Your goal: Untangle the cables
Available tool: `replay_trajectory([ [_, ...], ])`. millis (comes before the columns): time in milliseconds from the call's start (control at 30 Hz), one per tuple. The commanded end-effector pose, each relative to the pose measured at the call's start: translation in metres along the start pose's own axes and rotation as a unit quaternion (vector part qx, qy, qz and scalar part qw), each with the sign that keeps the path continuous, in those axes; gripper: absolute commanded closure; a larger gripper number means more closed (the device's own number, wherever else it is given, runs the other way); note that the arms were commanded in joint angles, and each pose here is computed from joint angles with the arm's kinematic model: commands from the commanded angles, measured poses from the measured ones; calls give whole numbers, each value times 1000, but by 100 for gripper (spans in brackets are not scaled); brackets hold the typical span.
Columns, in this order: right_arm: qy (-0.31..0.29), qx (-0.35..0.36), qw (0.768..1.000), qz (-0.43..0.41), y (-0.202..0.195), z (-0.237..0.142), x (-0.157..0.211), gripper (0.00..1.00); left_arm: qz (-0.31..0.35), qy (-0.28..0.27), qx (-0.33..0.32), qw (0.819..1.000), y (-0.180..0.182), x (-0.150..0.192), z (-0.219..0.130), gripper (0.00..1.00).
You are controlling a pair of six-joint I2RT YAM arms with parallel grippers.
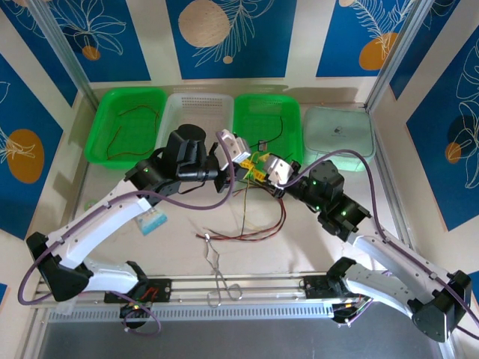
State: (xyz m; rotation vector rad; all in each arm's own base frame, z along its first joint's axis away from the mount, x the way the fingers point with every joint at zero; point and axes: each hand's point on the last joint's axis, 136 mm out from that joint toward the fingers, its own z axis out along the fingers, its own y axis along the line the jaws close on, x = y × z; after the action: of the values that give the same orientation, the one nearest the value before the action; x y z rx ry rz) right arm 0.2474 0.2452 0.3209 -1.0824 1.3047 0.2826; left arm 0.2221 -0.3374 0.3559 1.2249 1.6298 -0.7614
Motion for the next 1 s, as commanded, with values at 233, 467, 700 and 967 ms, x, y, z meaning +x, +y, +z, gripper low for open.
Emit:
replay_trajectory([
  [233, -41, 8, 999, 7, -15, 3, -27, 91, 1, -25, -5, 1000, -1, -19, -16, 100],
  [467, -45, 32, 998, 22, -20, -10, -28, 100, 17, -53, -74, 996, 20, -34, -35, 100],
  [700, -89, 90, 990, 57, -40, -52, -54, 100, 31, -104, -200, 974, 64, -50, -79, 100],
  [967, -89, 207, 969, 105, -84, -95, -64, 100, 36, -107, -259, 959, 87, -47, -115, 100],
])
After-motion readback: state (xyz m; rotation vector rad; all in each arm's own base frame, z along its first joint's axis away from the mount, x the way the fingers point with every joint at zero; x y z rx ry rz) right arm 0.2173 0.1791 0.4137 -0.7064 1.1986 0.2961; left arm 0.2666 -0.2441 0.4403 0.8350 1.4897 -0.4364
